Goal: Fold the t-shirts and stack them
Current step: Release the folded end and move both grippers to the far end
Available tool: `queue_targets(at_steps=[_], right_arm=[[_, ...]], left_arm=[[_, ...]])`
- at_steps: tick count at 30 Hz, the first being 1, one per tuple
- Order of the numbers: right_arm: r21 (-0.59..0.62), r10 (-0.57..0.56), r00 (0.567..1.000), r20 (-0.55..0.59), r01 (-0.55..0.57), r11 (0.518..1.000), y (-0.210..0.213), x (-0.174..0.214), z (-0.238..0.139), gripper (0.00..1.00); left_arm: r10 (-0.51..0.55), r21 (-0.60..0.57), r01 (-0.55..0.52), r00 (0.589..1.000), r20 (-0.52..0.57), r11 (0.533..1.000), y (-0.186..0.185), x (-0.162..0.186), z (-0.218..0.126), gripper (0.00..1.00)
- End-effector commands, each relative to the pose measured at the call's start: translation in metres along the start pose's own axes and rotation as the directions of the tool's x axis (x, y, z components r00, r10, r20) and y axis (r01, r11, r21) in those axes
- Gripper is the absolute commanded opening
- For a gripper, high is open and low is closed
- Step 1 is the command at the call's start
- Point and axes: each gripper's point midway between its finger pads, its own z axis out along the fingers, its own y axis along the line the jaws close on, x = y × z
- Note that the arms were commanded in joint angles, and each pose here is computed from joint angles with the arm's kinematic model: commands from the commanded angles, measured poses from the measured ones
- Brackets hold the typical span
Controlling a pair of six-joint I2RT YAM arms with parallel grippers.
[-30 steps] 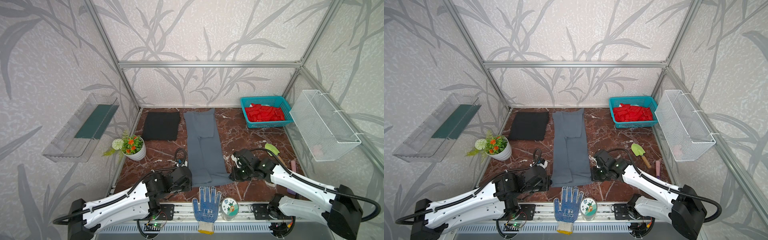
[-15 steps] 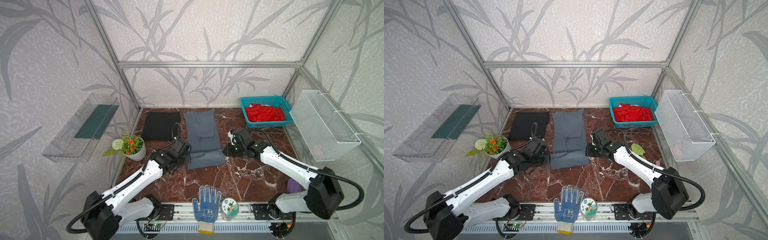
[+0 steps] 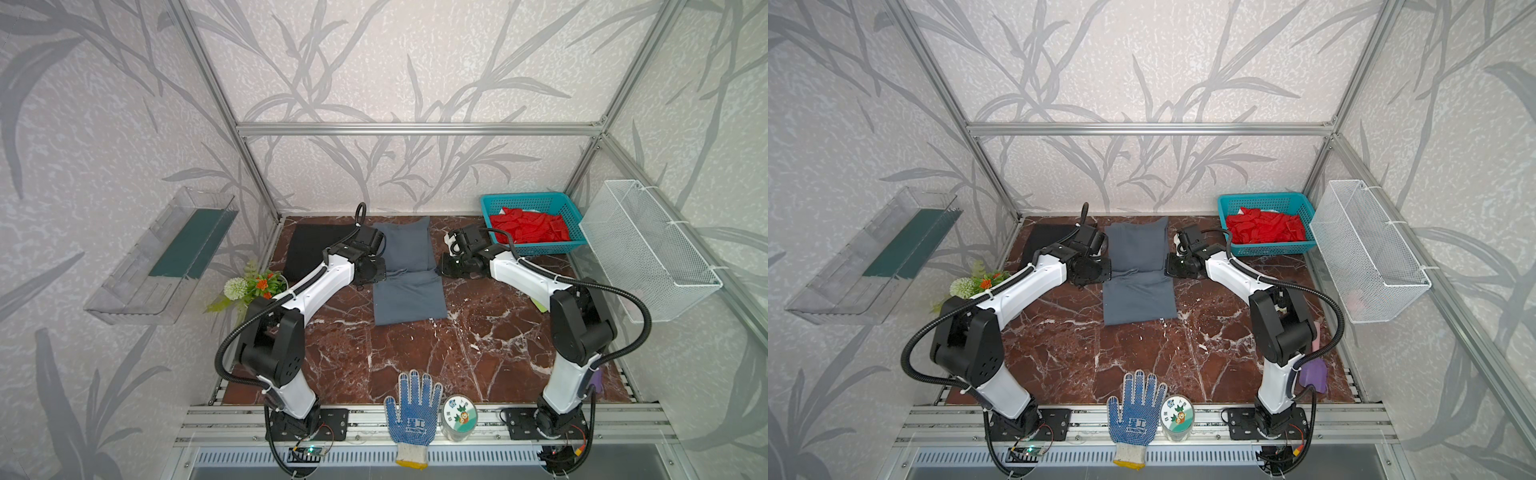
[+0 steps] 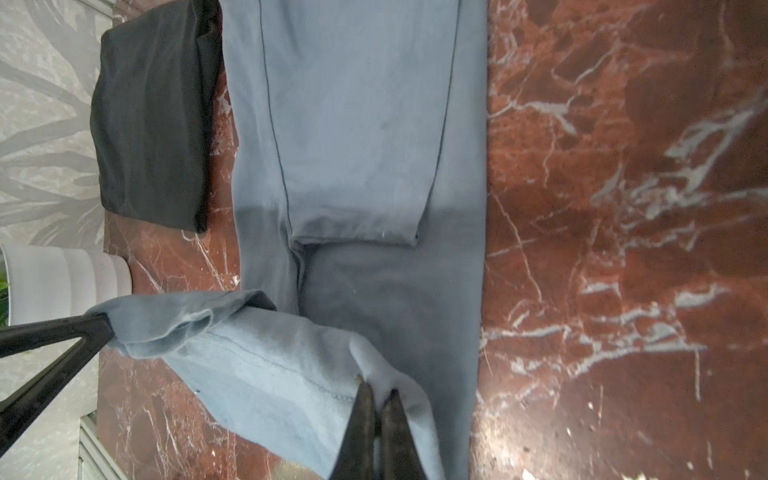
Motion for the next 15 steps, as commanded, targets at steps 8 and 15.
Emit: queue_targets(at_steps=[8,15], right_arm=[[0.000,0.029,0.994,-0.107,-0.029,1.000,-0.028,-0.006,0.054,0.02],[0.008,0.023,0.996,-0.088,-0.023,1.000,-0.033,-0.020,0.056,0.23]], left_arm=[[-0.015,-0.014,0.014,0.995,-0.097,1.000,0.005,-0.017,0.043,0.00],[-0.044,-0.022,0.042,0.995,-0.089,0.999,0.012,-0.033,0.058,0.14]])
